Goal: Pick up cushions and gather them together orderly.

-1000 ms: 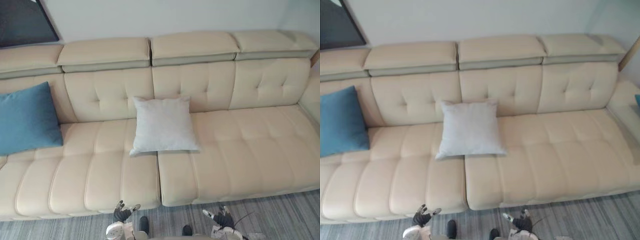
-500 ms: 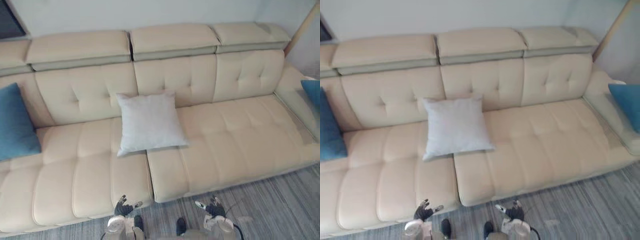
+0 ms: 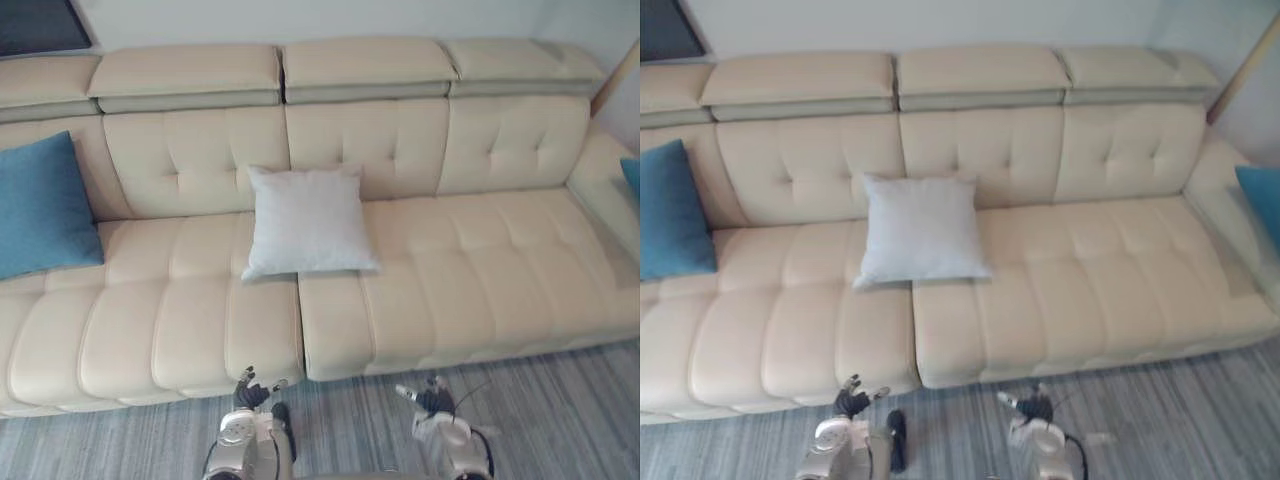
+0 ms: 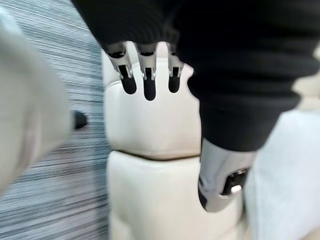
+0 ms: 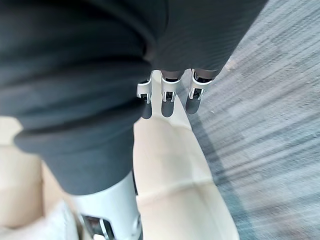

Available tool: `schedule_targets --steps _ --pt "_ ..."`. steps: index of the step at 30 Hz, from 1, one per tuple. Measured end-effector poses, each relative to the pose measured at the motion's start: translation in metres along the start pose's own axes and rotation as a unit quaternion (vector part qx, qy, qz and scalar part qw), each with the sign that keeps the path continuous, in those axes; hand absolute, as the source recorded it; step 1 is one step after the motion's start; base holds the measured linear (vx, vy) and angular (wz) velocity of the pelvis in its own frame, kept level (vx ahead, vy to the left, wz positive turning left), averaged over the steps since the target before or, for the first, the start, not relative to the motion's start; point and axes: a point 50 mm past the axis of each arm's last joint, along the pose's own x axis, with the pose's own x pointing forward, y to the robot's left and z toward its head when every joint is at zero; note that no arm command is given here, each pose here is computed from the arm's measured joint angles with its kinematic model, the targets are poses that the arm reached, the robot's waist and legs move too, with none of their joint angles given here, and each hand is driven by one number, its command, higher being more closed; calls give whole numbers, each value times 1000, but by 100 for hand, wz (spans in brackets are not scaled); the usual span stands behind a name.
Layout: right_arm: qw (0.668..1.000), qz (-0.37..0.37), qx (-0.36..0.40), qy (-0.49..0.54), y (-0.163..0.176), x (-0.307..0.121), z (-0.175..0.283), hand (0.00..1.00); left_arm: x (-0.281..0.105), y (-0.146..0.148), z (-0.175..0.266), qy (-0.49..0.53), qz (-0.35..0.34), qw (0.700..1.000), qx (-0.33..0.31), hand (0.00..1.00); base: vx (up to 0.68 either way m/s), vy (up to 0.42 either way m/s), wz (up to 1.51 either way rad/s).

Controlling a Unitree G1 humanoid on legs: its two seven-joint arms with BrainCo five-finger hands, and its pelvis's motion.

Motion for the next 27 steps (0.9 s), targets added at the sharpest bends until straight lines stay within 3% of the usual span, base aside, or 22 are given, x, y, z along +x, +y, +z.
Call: schedule_targets --steps 10,17,27 --pt "998 -18 -8 64 -11 -9 -33 0 -3 2 -10 14 1 1000 2 0 -213 84 -7" --pt "992 -10 15 127 -6 -24 -68 0 -7 30 -27 48 33 998 19 0 -35 232 -36" --pt "987 -40 58 141 -15 -28 -75 0 -8 28 -37 76 26 996 37 0 74 17 -41"
